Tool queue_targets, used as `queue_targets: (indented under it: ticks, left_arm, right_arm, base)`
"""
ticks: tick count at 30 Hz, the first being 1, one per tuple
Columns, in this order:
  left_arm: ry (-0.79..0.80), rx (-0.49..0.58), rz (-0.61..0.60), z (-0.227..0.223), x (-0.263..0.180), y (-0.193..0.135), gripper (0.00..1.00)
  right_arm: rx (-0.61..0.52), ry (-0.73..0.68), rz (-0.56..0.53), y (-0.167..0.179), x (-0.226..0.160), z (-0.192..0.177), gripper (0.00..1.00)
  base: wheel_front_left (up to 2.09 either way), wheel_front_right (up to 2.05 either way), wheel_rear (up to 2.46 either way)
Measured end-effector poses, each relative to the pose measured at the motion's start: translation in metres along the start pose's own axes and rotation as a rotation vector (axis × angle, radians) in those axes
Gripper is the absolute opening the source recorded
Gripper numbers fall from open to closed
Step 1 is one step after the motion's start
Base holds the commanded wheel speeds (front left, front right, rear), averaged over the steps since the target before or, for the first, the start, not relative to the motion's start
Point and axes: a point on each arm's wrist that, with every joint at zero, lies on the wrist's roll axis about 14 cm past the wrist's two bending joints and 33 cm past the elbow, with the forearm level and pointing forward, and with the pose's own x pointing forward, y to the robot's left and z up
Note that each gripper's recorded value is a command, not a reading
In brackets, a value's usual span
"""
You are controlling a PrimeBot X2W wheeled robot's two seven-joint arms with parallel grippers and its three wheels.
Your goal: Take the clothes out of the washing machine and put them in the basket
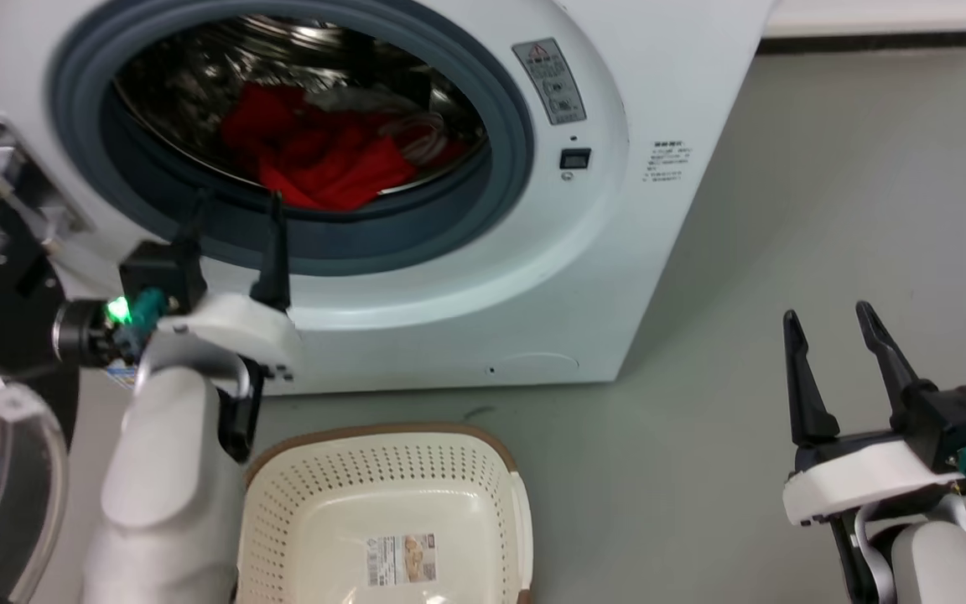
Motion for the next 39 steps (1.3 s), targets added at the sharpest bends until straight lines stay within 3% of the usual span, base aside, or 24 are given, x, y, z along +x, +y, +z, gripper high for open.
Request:
queue_targets:
  ticks: [19,29,39]
  left_arm:
    - [0.279,0.197,-0.11,-0.097,0.145,0.006,1.0]
    - [0.532,0.258,-0.165,-0.165,0.179,-0.009,1.0]
    - [0.874,0.249,-0.1,-0.212,0.174,0.012,1.0]
  right_arm:
    - [0.004,0.126,-0.061,-0.027,0.02,-0.061,1.0]
    - [0.029,0.196,-0.098,-0.04,0.017,-0.086,1.0]
    - [0.041,0.234,-0.116,-0.044,0.011,-0.098,1.0]
  base:
    - [0.0,0.0,0.0]
    - [0.0,0.0,0.0]
    - [0.0,0.0,0.0]
